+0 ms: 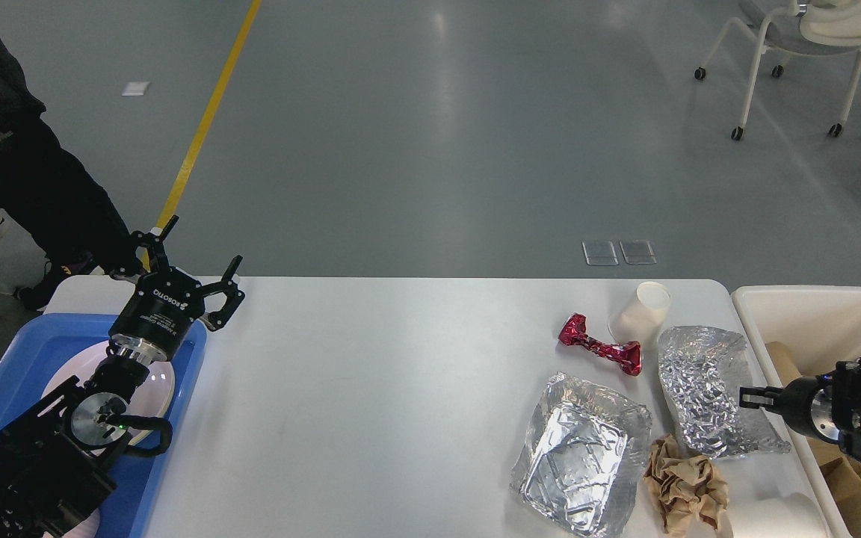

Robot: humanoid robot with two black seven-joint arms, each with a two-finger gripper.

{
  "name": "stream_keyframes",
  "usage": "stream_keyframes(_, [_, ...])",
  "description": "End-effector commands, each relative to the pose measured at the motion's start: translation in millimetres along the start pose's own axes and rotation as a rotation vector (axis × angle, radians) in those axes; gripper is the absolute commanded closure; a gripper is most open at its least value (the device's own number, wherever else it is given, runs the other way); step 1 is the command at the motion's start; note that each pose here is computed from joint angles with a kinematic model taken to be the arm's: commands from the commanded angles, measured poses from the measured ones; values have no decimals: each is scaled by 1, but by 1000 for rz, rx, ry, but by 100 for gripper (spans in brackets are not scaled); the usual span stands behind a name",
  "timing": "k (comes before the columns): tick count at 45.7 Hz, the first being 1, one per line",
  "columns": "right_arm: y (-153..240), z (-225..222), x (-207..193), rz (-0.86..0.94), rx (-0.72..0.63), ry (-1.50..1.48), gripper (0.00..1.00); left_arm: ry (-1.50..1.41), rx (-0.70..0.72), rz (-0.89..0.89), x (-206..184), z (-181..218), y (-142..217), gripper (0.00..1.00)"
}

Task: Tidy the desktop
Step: 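Grasp the crumpled foil packet and drop it into the white bin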

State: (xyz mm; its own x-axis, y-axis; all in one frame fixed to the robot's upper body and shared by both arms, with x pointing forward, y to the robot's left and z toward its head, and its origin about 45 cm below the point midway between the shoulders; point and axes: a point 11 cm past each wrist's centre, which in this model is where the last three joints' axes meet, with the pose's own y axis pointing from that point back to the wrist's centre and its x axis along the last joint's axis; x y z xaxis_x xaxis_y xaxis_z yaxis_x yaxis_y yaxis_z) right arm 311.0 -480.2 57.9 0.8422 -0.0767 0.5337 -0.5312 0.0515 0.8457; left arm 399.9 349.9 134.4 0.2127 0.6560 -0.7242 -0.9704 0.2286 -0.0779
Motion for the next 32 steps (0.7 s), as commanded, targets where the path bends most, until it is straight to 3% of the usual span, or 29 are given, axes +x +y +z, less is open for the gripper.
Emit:
stream_keyframes(1, [1, -3, 1, -7, 15, -8, 100, 0, 0, 0, 0, 0, 0, 0])
stream_keyframes(7, [15, 7, 18, -9, 35, -23, 100, 0, 0, 0, 0, 0, 0, 0])
stream_keyframes(12, [58, 15, 67, -51, 87, -140, 100, 0, 0, 0, 0, 0, 0, 0])
stream_keyframes(16, [110, 22, 116, -76, 130, -237, 100, 0, 0, 0, 0, 0, 0, 0])
stream_keyframes(24, [247, -8, 230, -111, 244, -197, 100, 0, 0, 0, 0, 0, 0, 0])
stream_keyframes(32, [368, -47, 300, 30, 289, -7, 100, 1, -1, 0, 0, 0, 0, 0])
